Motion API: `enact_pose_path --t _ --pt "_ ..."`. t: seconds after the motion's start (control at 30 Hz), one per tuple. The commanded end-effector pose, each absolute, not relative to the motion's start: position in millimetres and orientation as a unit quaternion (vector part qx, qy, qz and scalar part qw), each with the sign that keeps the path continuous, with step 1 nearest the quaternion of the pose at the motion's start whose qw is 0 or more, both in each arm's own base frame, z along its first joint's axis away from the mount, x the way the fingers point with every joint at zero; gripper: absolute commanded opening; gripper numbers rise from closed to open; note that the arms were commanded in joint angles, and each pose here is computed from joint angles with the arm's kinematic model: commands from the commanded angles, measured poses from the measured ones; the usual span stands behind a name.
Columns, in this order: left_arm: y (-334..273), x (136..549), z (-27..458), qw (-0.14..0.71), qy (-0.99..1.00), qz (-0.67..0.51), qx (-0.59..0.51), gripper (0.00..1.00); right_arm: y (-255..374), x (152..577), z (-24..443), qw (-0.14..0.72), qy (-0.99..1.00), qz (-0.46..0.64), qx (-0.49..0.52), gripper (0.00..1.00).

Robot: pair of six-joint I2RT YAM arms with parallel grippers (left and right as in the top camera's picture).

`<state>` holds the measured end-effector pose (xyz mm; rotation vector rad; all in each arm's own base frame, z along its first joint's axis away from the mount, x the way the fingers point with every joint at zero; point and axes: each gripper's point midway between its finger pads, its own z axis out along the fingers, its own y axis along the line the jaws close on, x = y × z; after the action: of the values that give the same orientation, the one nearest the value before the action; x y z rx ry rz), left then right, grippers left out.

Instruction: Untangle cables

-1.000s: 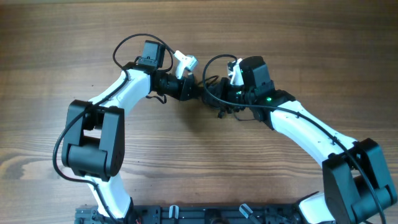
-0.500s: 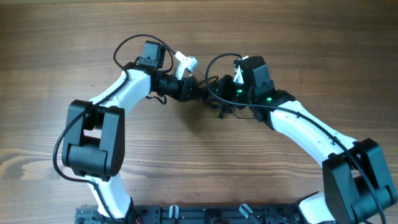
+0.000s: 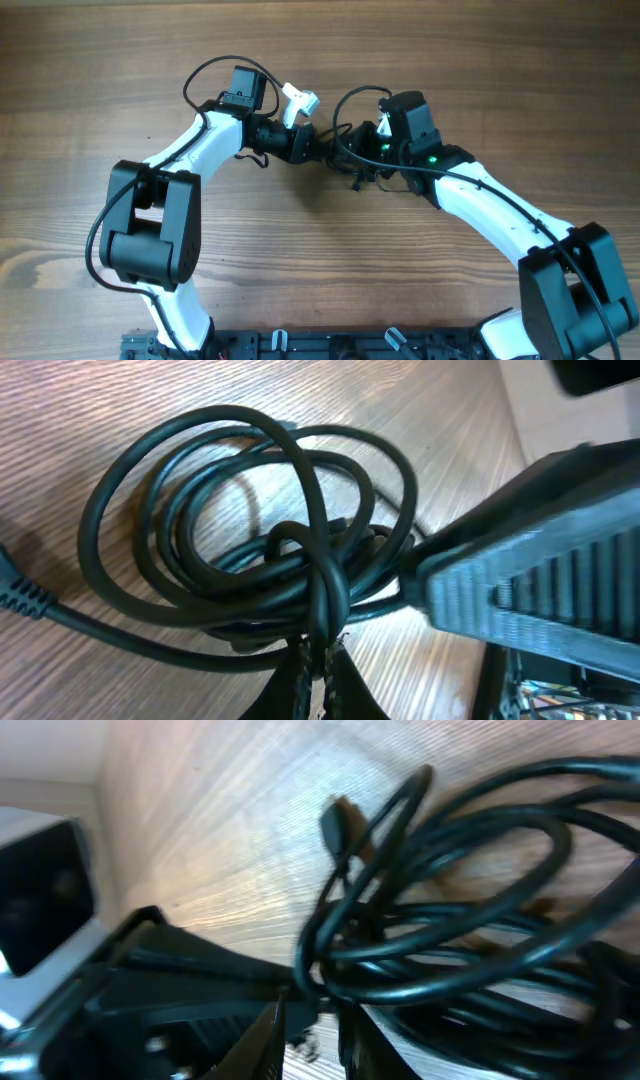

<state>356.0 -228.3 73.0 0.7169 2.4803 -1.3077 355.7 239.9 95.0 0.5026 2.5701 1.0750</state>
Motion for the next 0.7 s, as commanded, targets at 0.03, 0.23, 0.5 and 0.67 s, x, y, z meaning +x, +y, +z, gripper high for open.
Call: enact_pose_path --t 0.03,0.23,0.5,0.67 --pt "-238 347 79 0.118 0.828 -0.481 0.263 0.08 233 359 89 0.164 0.901 0.352 0.192 0.23" --pt "-251 337 78 0.112 0.821 -0.482 0.286 0.11 233 359 89 0.165 0.901 0.353 0.192 0.24" --pt "-253 335 76 0.113 0.820 -0.475 0.298 0.12 243 358 98 0.153 0.891 0.384 0.188 0.30" --pt "-253 335 76 0.113 0.820 -0.475 0.298 0.12 242 358 96 0.155 0.894 0.378 0.186 0.30"
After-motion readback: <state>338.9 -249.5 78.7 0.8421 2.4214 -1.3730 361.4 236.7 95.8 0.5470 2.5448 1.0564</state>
